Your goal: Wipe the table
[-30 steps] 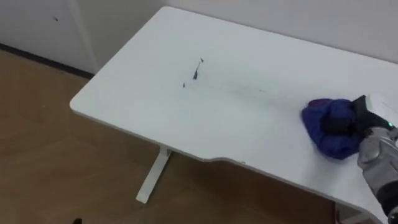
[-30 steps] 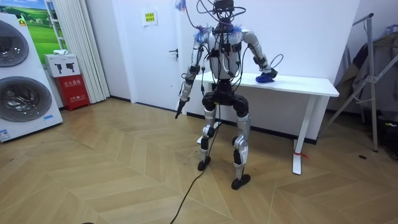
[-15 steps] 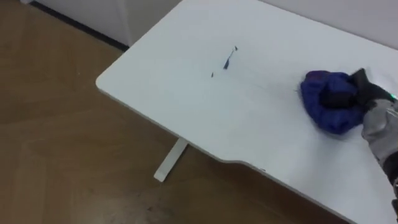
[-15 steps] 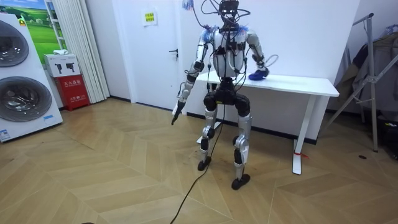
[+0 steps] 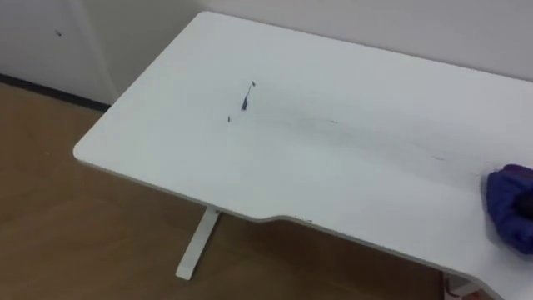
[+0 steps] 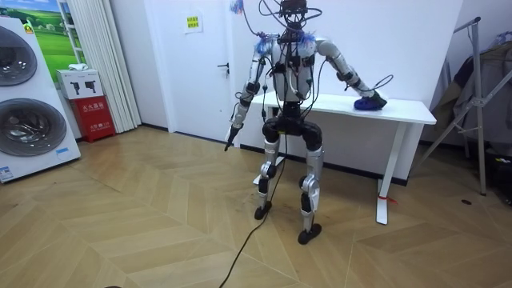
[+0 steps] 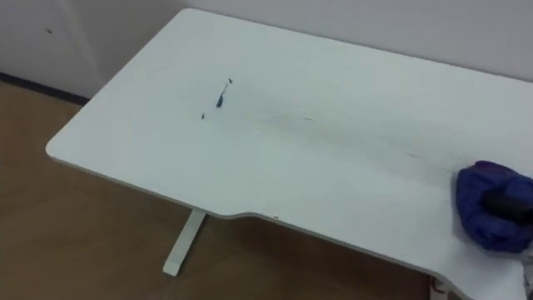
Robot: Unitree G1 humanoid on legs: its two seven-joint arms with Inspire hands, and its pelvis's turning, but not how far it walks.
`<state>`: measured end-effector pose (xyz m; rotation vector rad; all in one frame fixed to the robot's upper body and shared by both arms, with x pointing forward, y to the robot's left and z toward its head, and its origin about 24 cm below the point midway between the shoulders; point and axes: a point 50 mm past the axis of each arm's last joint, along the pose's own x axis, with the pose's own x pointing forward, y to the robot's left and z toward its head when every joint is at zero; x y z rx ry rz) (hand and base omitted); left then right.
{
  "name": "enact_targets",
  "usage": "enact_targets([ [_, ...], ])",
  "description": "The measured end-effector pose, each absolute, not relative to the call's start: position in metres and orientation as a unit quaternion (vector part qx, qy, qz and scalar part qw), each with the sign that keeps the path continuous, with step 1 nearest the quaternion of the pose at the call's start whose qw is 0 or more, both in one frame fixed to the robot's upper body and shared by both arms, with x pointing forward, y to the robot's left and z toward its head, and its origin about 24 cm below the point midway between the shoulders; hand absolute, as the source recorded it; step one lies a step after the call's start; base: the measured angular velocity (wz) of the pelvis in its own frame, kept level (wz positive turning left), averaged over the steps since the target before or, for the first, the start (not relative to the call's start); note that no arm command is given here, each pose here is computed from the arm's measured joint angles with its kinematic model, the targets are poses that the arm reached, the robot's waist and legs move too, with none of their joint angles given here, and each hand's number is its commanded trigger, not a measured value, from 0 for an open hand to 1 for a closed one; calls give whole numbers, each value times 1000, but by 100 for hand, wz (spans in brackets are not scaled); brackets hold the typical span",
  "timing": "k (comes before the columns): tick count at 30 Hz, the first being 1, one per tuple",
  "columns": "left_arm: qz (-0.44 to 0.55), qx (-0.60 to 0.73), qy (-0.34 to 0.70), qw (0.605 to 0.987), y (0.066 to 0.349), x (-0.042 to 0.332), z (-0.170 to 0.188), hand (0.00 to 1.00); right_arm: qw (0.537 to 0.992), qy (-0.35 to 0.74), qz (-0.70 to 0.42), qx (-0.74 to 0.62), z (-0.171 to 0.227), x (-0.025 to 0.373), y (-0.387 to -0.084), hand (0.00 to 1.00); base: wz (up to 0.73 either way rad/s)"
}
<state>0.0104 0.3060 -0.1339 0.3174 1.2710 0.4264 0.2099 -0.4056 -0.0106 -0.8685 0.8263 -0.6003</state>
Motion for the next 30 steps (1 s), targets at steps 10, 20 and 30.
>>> enact_targets([
  [10, 163, 145, 577, 787, 293, 28, -139, 0, 788, 161, -54, -592, 35, 332, -269, 100, -19],
  [20, 167, 138, 609, 763, 290, -1, -142, 0, 813, 210, -63, -539, 1, 300, -291, 100, 20],
  [30, 201, 139, 599, 762, 302, -6, -137, 0, 821, 334, -199, -417, -47, 195, -362, 100, -10],
])
